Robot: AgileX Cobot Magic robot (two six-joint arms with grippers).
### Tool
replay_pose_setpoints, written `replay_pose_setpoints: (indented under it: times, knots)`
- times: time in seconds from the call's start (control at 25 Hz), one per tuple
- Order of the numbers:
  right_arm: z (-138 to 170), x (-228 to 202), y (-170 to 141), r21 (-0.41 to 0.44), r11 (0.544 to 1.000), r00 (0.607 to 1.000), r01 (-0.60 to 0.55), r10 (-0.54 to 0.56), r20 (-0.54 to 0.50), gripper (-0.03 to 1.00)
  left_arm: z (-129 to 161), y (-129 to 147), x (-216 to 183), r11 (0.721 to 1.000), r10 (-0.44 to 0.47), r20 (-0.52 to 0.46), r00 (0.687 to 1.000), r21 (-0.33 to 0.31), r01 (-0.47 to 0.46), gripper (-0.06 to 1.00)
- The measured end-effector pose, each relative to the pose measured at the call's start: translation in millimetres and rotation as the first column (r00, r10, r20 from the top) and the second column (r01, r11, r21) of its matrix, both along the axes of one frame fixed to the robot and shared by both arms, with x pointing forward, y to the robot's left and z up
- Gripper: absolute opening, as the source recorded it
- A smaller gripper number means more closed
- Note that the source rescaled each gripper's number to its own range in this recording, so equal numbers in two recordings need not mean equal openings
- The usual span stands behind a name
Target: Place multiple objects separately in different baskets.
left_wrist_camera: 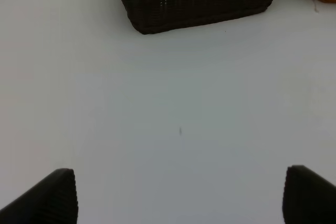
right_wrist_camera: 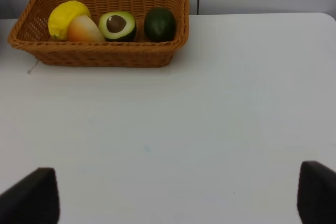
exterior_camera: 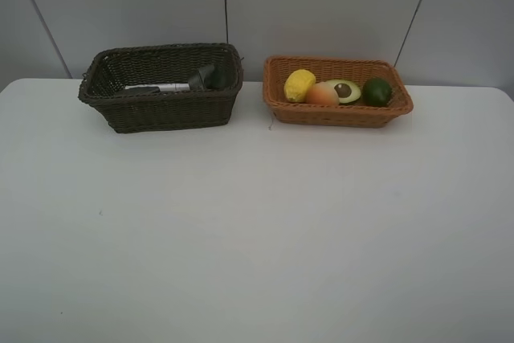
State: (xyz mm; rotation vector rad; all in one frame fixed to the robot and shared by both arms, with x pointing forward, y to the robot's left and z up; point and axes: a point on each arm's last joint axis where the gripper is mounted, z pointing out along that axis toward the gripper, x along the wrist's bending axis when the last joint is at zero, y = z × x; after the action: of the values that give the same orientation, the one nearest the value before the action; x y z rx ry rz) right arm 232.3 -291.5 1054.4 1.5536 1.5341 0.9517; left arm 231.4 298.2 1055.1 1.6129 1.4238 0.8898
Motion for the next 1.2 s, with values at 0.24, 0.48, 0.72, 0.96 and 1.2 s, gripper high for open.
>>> replay_pose_setpoints:
  times: [0.24, 0.48, 0.72, 0.96, 1.2]
  knots:
    - [0.2, 0.1, 0.0, 0.001, 1.0, 1.0, 0.001, -0.001, 0.002, 1.0, 0.0, 0.0, 0.0, 1.0, 0.0, 0.0, 1.0, 0.0, 0.0, 1.0]
    - [0.3, 0.1, 0.0, 0.002, 1.0, 1.0, 0.001, -0.001, 0.003, 1.0, 0.0, 0.0, 0.0, 1.0, 0.0, 0.0, 1.0, 0.0, 0.0, 1.0]
    - [0.3, 0.2, -0.2, 0.001, 1.0, 1.0, 0.003, -0.003, 0.004, 1.0, 0.0, 0.0, 0.0, 1.0, 0.0, 0.0, 1.0, 0.0, 0.0, 1.0]
    - [0.3, 0.2, -0.2, 0.001, 1.0, 1.0, 0.003, -0.003, 0.004, 1.0, 0.0, 0.0, 0.0, 1.0, 0.0, 0.0, 1.0, 0.0, 0.0, 1.0]
    - [0.3, 0.2, -0.2, 0.002, 1.0, 1.0, 0.003, -0.003, 0.004, 1.0, 0.0, 0.0, 0.0, 1.0, 0.0, 0.0, 1.0, 0.0, 0.0, 1.0]
